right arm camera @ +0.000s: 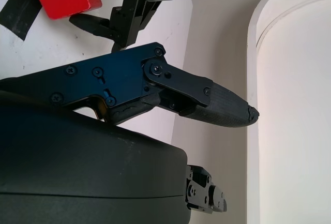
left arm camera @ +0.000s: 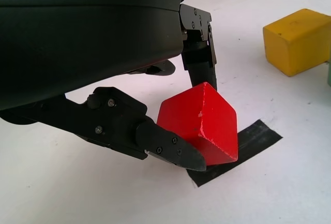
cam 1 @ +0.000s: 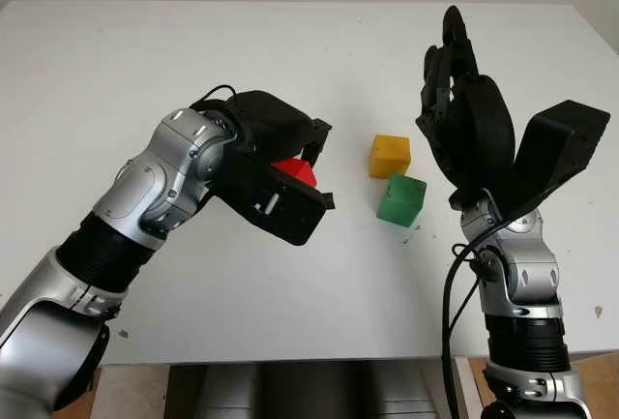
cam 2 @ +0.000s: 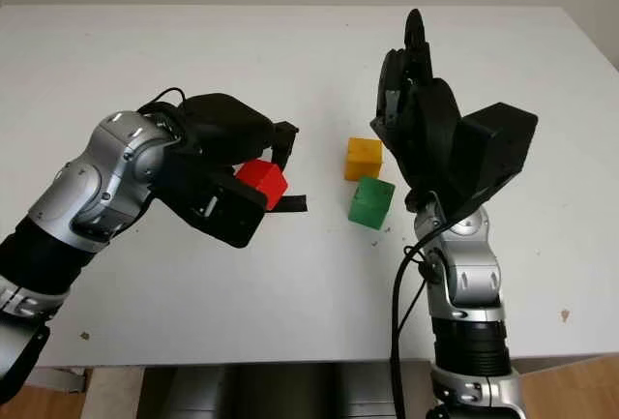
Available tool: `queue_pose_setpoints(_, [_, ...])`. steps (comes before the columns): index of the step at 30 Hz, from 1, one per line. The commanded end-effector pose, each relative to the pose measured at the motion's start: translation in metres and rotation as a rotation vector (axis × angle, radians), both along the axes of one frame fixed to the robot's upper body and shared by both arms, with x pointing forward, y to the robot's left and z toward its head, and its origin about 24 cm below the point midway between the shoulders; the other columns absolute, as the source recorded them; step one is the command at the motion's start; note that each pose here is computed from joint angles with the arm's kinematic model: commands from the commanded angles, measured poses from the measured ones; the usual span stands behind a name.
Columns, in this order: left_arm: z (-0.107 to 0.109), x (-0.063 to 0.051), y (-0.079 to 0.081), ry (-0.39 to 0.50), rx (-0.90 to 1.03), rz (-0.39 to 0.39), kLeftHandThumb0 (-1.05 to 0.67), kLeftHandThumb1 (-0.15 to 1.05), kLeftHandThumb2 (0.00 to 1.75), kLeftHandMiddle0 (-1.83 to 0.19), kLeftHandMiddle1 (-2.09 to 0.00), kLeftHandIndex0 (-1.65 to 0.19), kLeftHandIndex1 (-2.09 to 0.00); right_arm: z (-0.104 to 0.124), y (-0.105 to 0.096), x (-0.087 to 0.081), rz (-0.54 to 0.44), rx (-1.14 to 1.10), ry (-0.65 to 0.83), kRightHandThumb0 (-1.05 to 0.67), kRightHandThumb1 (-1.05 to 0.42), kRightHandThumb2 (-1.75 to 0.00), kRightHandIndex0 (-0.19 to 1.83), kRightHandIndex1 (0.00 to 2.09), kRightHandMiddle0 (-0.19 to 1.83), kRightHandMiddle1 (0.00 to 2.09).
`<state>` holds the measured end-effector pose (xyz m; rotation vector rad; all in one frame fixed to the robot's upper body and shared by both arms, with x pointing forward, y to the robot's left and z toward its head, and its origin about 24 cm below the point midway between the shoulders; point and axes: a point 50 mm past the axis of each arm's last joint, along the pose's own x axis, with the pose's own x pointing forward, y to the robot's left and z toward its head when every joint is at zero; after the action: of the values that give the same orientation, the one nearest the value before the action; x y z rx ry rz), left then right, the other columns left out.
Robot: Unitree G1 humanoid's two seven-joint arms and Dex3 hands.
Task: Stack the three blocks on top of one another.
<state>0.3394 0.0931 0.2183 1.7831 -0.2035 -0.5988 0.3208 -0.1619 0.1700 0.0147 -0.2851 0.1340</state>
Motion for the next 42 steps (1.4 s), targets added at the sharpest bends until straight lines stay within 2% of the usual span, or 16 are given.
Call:
queue_pose_setpoints(1, [-0.003, 0.001, -0.006, 0.004, 0.005, -0.007, -0.39, 1.04, 0.07, -0.3, -0.09, -0.17, -1.96, 0.002, 0.0, -0.003, -0.004, 0.005, -0.014, -0.66, -1.05, -0.78, -0.19, 0.0, -0.19, 0.0])
queue_pose_setpoints(11, [-0.011, 0.002, -0.016, 0.013, 0.045, 0.012, -0.4, 1.0, 0.05, -0.19, -0.05, -0.1, -1.93, 0.001, 0.001, -0.003, -0.007, 0.013, -0.017, -0.66, -1.05, -0.78, -0.19, 0.0, -0.19, 0.0])
queue_pose_setpoints(16, [-0.012, 0.002, -0.02, 0.011, 0.035, 0.002, -0.4, 1.0, 0.05, -0.25, -0.09, -0.08, -1.89, 0.001, 0.001, -0.004, -0.009, 0.013, -0.019, -0.67, -1.05, -0.78, -0.19, 0.0, -0.19, 0.0])
queue_pose_setpoints(20, [-0.013, 0.002, -0.022, 0.014, 0.027, -0.008, -0.39, 1.03, 0.06, -0.16, -0.05, -0.09, -1.93, 0.001, 0.002, -0.004, -0.004, 0.013, -0.017, -0.66, -1.05, -0.78, -0.19, 0.0, -0.19, 0.0])
queue_pose_setpoints(24, [-0.013, 0.002, -0.022, 0.022, 0.028, -0.003, -0.4, 1.04, 0.07, -0.15, -0.05, -0.03, -1.96, 0.0, 0.002, -0.004, -0.006, 0.007, -0.013, -0.67, -1.05, -0.78, -0.19, 0.0, -0.19, 0.0])
queue_pose_setpoints(26, [-0.013, 0.002, -0.022, 0.058, 0.03, 0.008, -0.44, 1.05, 0.09, -0.1, -0.03, 0.05, -1.96, -0.001, 0.002, -0.004, -0.004, -0.001, -0.011, -0.67, -1.05, -0.78, -0.19, 0.0, -0.19, 0.0])
queue_pose_setpoints(27, [-0.013, 0.002, -0.021, 0.072, 0.03, 0.012, -0.49, 1.05, 0.08, -0.04, -0.02, 0.08, -1.85, -0.001, 0.002, -0.005, -0.004, -0.004, -0.012, -0.67, -1.05, -0.78, -0.19, 0.0, -0.19, 0.0])
queue_pose_setpoints(28, [-0.013, 0.002, -0.021, 0.09, 0.03, 0.014, -0.56, 1.04, 0.07, 0.02, -0.03, 0.14, -1.53, -0.002, 0.002, -0.005, -0.002, -0.009, -0.009, -0.67, -1.05, -0.78, -0.19, 0.0, -0.19, 0.0])
queue_pose_setpoints(31, [-0.015, 0.001, -0.019, 0.141, 0.007, 0.016, -0.7, 1.05, 0.06, 0.16, -0.02, 0.17, -0.5, -0.003, 0.003, -0.005, 0.004, -0.012, -0.005, -0.66, -1.05, -0.79, -0.19, 0.0, -0.19, 0.0])
queue_pose_setpoints(32, [-0.015, 0.001, -0.018, 0.15, 0.0, 0.017, -0.73, 1.05, 0.06, 0.18, -0.01, 0.17, -0.33, -0.003, 0.003, -0.006, 0.006, -0.014, -0.004, -0.66, -1.05, -0.79, -0.19, 0.0, -0.19, 0.0])
queue_pose_setpoints(35, [-0.014, -0.001, -0.017, 0.162, -0.025, 0.015, -0.81, 1.05, 0.09, 0.19, 0.0, 0.19, -0.06, -0.004, 0.004, -0.005, 0.007, -0.014, -0.003, -0.65, -1.05, -0.8, -0.19, 0.0, -0.19, 0.0])
queue_pose_setpoints(42, [-0.001, -0.003, -0.01, 0.167, -0.101, 0.028, -0.97, 1.05, 0.08, 0.19, 0.0, 0.19, 0.0, -0.005, 0.003, -0.005, 0.005, -0.013, 0.001, -0.65, -1.05, -0.8, -0.19, 0.0, -0.19, 0.0])
